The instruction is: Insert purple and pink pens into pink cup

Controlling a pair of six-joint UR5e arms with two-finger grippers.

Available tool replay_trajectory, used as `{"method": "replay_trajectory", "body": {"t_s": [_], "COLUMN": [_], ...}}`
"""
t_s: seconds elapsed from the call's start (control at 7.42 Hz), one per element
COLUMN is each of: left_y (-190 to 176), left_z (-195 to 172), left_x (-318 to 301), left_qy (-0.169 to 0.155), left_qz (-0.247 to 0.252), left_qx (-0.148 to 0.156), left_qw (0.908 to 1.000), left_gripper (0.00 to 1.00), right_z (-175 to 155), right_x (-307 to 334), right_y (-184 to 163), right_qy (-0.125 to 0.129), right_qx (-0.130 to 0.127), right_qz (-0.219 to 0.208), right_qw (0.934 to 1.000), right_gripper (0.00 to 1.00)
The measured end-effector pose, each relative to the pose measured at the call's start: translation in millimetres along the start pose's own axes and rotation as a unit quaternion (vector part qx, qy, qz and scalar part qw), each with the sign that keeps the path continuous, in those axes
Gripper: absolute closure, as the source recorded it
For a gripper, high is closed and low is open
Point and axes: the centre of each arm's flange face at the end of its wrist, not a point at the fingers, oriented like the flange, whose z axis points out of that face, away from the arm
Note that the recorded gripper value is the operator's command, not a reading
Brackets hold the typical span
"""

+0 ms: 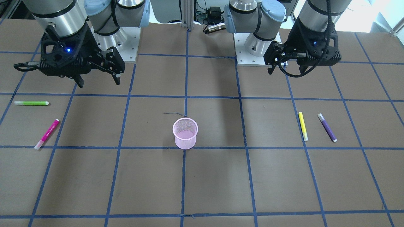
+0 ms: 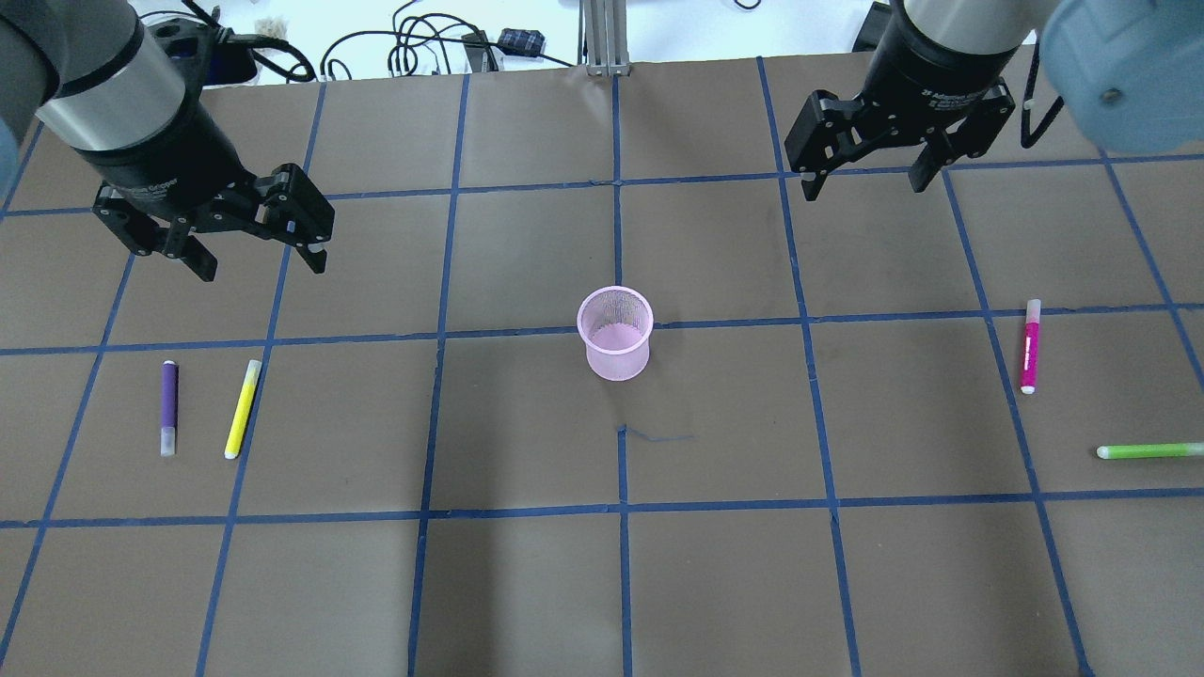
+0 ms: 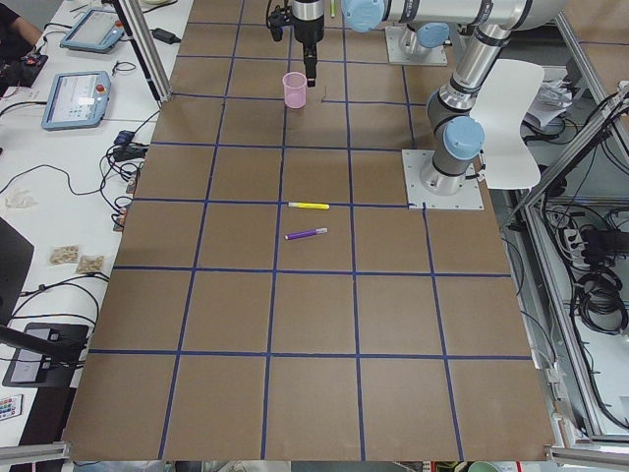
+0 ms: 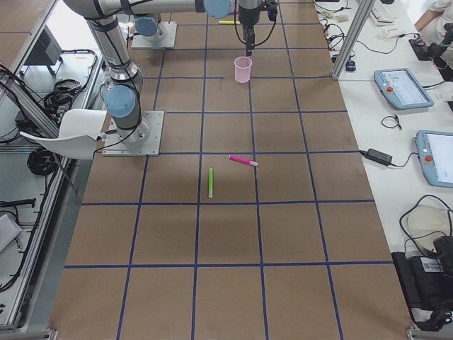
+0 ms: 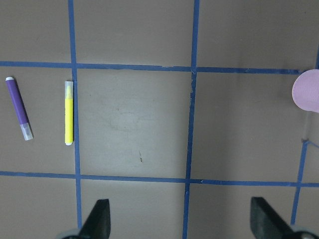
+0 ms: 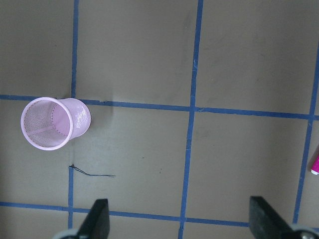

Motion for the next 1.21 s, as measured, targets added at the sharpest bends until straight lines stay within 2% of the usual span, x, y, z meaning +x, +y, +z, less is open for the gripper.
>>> {"method": "replay_trajectory", "body": {"t_s": [0.4,0.67,0.94,1.21], "left_y": [-0.1,0.4,-10.3,-36.3], "left_z": [-1.3,-5.4,-2.8,22.6], "left_x": [-0.4,-2.1,-15.9,-67.2], "left_qy": [-0.002,-0.003,-0.002,0.000], "left_qz": [0.000,-0.001,-0.015,-0.065], "left_qx": [0.002,0.008,0.015,0.014], "left_qw": [1.0000,1.0000,0.9998,0.9978], "left_gripper": [0.00,0.00,0.00,0.00], "right_z": [6.4,23.5,73.2,146.3], "right_x": [17.0,68.8,141.9,206.0], "right_y": [-2.2,-7.0,-8.3,16.9], "right_qy": [0.009,0.012,0.026,0.050], "right_qx": [-0.006,-0.021,-0.016,0.003], "right_qz": [-0.023,0.016,0.071,0.096], "right_qw": [0.9997,0.9996,0.9970,0.9941], "right_gripper": [0.00,0.00,0.00,0.00]}}
